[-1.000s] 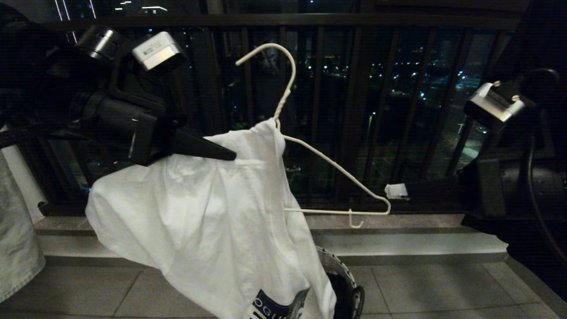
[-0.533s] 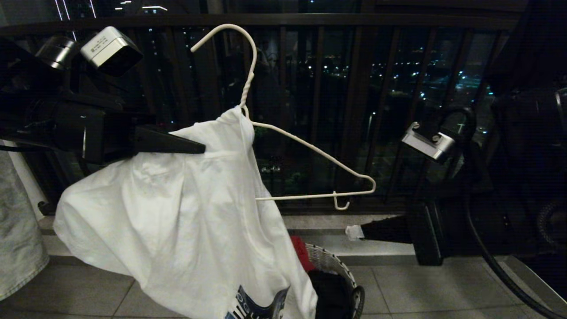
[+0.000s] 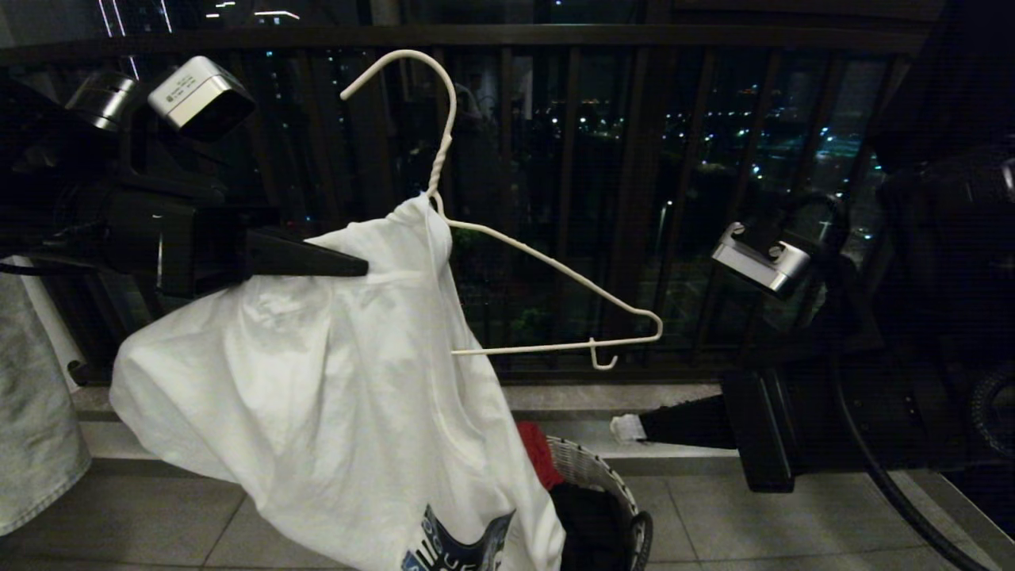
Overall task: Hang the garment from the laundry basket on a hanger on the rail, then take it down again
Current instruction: Hang the clothes on the clothes rack
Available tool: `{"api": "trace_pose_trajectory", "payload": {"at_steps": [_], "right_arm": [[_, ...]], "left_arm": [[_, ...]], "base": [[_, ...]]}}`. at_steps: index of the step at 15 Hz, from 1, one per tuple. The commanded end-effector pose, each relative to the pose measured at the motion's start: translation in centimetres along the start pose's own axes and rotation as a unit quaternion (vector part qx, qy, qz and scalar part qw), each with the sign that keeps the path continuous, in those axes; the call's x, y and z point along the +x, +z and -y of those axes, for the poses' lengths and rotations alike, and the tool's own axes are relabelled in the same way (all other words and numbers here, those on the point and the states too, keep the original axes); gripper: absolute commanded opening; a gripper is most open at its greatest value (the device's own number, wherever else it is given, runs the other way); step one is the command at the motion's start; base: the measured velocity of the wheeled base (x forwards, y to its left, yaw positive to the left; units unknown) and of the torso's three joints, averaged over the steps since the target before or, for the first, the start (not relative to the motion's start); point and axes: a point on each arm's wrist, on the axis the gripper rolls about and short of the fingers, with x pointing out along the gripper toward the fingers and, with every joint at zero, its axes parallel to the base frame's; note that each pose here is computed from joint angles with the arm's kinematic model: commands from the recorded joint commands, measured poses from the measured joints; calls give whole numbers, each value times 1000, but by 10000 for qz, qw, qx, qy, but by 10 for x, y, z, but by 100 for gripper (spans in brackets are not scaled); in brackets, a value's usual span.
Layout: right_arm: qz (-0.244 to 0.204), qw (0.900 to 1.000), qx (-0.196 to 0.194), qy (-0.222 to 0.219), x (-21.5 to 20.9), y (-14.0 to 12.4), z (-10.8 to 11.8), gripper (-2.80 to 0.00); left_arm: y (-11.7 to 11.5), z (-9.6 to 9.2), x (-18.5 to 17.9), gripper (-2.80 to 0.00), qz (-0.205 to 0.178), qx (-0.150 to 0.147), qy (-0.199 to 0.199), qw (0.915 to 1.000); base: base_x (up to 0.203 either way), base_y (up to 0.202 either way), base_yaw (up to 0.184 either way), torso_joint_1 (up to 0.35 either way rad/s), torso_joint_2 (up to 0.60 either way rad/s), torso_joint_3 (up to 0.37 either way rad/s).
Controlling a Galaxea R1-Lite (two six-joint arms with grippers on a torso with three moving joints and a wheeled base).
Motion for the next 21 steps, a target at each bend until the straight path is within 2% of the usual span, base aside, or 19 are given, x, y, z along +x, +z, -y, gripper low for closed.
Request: {"api": "trace_pose_trajectory", "payload": {"at_steps": [1, 3, 5, 6, 9, 13, 16, 21], "right_arm": [[-26, 9997, 192, 139, 20, -2, 1, -280], [178, 9989, 331, 274, 42, -3, 5, -280], [401, 9976, 560, 68, 58, -3, 4, -280], [545, 9968, 579, -101, 65, -4, 2, 0], [898, 9915, 884, -333, 82, 1, -2, 0], [888, 9894, 883, -741, 104, -4, -5, 0], [735, 9883, 917, -970, 109, -2, -6, 0], [785, 9836, 868, -1374, 121, -4, -9, 0]], "left_arm": [[0, 0, 0, -280, 15, -7, -34, 10000], [0, 2, 0, -280, 20, 13, -33, 10000], [0, 2, 0, -280, 16, 5, -30, 10000], [0, 2, 0, -280, 16, 5, -30, 10000], [0, 2, 0, -280, 18, 13, -30, 10000], [1, 3, -1, -280, 19, 20, -28, 10000], [0, 2, 0, -280, 18, 13, -29, 10000], [0, 1, 0, -280, 16, -2, -30, 10000]], "base": [[0, 0, 0, 0, 0, 0], [0, 0, 0, 0, 0, 0], [0, 0, 0, 0, 0, 0], [0, 0, 0, 0, 0, 0], [0, 0, 0, 0, 0, 0], [0, 0, 0, 0, 0, 0], [0, 0, 0, 0, 0, 0], [0, 0, 0, 0, 0, 0]]}}
